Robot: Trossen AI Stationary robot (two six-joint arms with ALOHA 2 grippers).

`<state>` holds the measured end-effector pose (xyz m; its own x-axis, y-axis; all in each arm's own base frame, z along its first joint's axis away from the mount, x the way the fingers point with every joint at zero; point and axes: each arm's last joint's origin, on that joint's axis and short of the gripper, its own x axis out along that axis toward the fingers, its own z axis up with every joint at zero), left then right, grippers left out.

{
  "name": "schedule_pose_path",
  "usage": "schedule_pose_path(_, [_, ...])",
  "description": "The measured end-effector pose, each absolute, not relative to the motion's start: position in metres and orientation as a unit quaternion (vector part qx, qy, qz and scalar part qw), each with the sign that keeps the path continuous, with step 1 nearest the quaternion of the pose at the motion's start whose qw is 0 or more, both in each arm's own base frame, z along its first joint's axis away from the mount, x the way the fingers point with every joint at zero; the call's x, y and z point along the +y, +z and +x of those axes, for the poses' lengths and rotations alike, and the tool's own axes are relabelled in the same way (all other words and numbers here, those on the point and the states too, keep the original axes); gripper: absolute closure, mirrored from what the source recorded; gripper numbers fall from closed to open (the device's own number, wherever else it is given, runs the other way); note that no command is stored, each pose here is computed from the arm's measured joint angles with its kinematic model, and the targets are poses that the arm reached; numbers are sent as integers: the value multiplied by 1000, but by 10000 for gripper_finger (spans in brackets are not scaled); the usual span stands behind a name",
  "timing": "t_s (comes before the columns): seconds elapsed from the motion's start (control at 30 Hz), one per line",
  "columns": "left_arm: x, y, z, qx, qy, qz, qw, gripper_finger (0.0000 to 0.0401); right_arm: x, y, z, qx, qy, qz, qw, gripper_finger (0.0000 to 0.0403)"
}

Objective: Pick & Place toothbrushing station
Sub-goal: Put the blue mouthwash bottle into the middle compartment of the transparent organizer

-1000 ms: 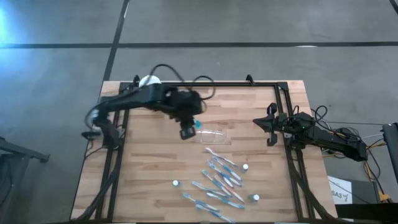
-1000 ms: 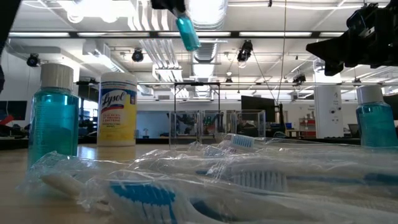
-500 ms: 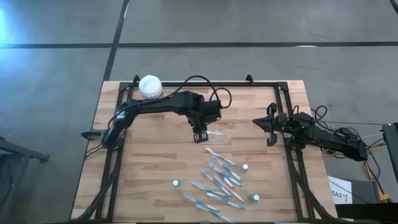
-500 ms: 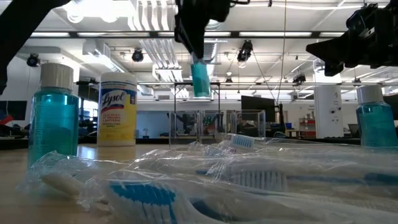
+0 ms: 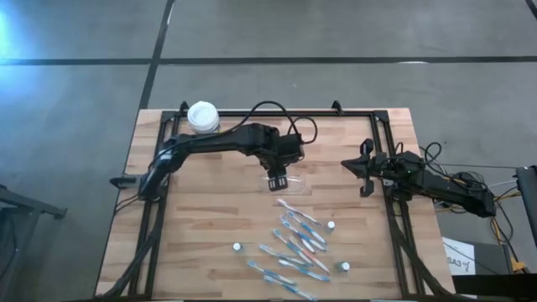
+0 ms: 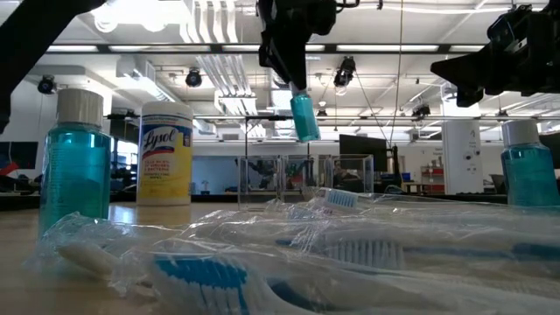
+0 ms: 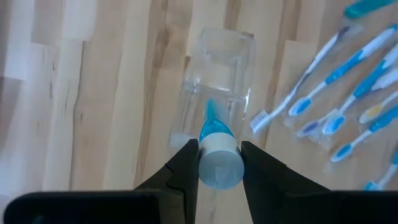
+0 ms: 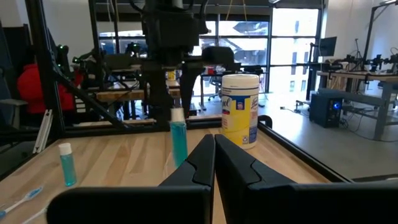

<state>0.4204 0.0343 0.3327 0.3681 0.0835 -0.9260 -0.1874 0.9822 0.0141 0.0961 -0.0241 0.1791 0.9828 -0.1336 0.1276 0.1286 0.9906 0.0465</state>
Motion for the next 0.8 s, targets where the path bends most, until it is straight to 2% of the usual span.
schedule_pose_path(0.8, [49,279,444,615,79,-37,784,304,-24,179,96,-65,-67,10,996,394])
